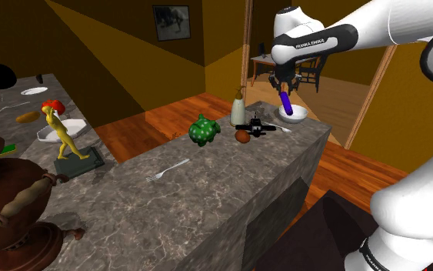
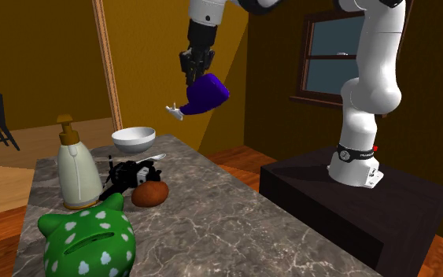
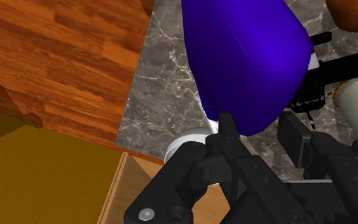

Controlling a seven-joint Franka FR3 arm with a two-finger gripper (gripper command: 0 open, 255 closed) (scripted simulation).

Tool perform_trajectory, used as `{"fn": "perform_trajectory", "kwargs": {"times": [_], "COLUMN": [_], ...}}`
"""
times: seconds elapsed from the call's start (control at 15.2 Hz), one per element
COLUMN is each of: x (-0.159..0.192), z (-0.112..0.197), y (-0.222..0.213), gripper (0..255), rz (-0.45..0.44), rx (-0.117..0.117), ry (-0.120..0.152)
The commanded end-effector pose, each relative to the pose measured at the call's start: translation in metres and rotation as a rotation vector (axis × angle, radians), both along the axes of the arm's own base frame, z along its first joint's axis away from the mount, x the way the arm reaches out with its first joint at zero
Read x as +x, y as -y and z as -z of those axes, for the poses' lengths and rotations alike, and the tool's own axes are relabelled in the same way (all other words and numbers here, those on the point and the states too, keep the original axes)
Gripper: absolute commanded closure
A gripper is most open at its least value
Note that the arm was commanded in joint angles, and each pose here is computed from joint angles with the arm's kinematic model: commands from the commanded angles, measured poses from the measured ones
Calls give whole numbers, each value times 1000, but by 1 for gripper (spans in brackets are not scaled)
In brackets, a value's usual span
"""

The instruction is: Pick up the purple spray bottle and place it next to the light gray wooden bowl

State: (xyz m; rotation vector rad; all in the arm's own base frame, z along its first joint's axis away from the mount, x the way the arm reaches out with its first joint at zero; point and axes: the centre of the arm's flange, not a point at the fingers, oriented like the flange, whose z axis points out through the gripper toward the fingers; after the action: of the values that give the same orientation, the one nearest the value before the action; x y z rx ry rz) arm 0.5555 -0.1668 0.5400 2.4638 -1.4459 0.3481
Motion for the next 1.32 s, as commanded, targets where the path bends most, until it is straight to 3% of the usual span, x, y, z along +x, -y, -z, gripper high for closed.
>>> {"fn": "perform_trajectory", "kwargs": {"times": [0.0,1.25], "x": [0,-4], "z": [7,70], "y": [30,273], "gripper": [255,255], "rz": [-1,-1], "rx": [-1,-1], "ry": [1,1]}}
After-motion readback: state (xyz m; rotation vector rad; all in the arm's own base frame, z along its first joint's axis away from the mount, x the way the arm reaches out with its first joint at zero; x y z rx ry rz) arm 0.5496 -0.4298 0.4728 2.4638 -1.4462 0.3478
